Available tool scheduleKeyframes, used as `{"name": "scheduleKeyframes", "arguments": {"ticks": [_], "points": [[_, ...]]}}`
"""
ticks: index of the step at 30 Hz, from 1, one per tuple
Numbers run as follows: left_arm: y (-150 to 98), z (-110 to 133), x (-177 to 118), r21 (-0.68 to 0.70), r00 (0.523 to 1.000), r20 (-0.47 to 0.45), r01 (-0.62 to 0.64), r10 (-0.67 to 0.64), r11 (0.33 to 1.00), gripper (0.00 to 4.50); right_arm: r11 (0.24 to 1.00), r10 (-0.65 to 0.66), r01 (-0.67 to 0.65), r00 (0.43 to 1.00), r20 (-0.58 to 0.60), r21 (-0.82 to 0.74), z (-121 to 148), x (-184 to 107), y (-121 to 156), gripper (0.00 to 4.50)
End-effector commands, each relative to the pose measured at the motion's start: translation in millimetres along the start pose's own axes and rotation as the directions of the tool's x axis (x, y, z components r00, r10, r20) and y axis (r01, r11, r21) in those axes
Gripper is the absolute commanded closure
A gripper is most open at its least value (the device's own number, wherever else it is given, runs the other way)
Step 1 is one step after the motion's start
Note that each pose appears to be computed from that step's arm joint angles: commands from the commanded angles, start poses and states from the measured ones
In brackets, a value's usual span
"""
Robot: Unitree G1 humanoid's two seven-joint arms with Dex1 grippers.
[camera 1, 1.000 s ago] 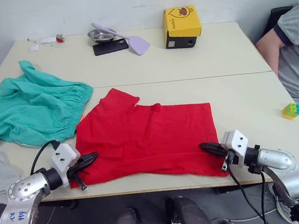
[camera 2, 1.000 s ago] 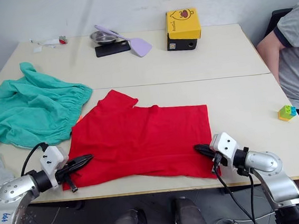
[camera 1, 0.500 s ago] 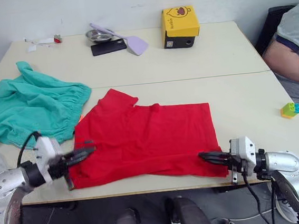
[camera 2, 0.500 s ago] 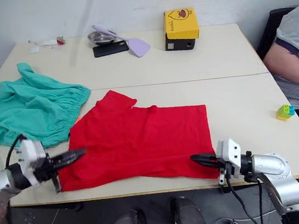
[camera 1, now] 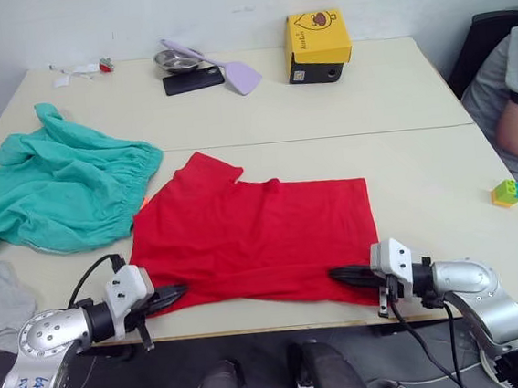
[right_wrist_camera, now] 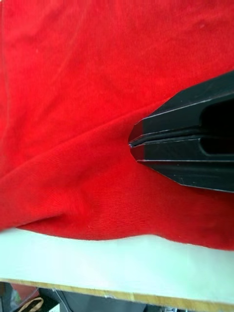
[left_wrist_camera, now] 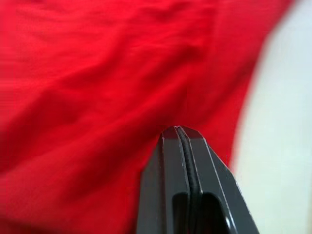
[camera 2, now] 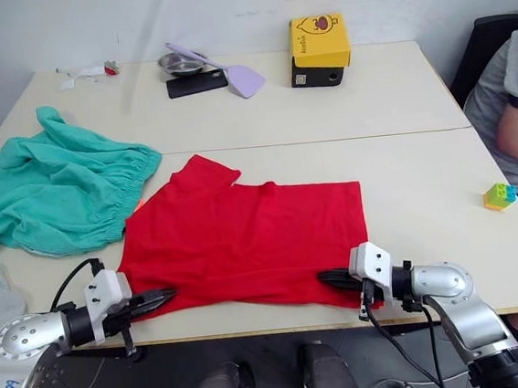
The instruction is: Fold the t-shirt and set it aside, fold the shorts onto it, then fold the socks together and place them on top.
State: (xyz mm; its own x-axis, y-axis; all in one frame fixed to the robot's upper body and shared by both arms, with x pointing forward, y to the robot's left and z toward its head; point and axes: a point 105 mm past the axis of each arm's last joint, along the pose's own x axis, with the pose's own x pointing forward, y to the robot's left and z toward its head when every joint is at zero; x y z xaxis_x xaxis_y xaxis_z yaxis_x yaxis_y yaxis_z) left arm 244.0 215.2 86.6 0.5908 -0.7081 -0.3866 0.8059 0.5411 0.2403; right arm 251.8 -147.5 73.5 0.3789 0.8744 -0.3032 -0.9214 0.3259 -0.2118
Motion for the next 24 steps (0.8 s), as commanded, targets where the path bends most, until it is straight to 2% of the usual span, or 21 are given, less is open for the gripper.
{"name": "scheduleKeyframes", "arguments": {"ticks": [1, 6, 8, 11, 12, 14, 18, 21, 24], "points": [[16.3, 1.1, -4.7, 0.029, 0.997, -0.003, -0.082, 0.082, 0.996, 4.48, 1.0, -0.014, 0.014, 1.0, 0.002, 0.011, 1.0, -0.4, -1.7, 4.5], [33.5, 7.6, -3.3, -0.005, 0.986, 0.055, -0.159, 0.159, 0.987, 4.48, 1.0, -0.018, 0.018, 1.0, 0.0, 0.023, 0.7, 0.4, -1.2, 4.5], [32.7, 14.2, -6.1, -0.061, 0.984, 0.109, -0.134, 0.14, 0.989, 4.48, 1.0, -0.017, 0.017, 1.0, 0.005, 0.025, 1.9, 0.7, -0.5, 4.5], [33.1, 19.4, -21.9, -0.157, 0.984, 0.136, -0.089, 0.111, 0.984, 4.48, 0.999, -0.004, 0.003, 1.0, 0.028, 0.036, 5.7, 0.7, 2.7, 4.5], [35.5, 20.7, -29.3, -0.194, 0.984, 0.139, -0.083, 0.112, 0.977, 4.12, 0.999, 0.003, -0.005, 0.999, 0.035, 0.04, 6.8, 0.4, 4.1, 4.5], [39.5, 22.7, -42.4, -0.283, 0.986, 0.131, -0.065, 0.106, 0.957, 3.67, 0.999, 0.012, -0.014, 0.999, 0.044, 0.045, 8.2, 0.2, 6.1, 4.5], [50.0, 13.1, -57.0, -0.475, 0.99, 0.003, -0.126, 0.144, 0.871, 2.38, 0.999, 0.016, -0.019, 0.998, 0.055, 0.05, 10.1, 1.1, 8.0, 4.5], [50.1, 11.0, -53.7, -0.54, 0.992, -0.027, -0.116, 0.121, 0.834, 1.47, 0.998, 0.023, -0.027, 0.998, 0.062, 0.053, 11.0, 2.8, 10.3, 4.5], [42.8, 15.3, -41.5, -0.576, 0.997, -0.019, -0.068, 0.07, 0.815, 1.47, 0.998, 0.028, -0.032, 0.997, 0.068, 0.054, 11.7, 4.1, 11.5, 4.5]]}}
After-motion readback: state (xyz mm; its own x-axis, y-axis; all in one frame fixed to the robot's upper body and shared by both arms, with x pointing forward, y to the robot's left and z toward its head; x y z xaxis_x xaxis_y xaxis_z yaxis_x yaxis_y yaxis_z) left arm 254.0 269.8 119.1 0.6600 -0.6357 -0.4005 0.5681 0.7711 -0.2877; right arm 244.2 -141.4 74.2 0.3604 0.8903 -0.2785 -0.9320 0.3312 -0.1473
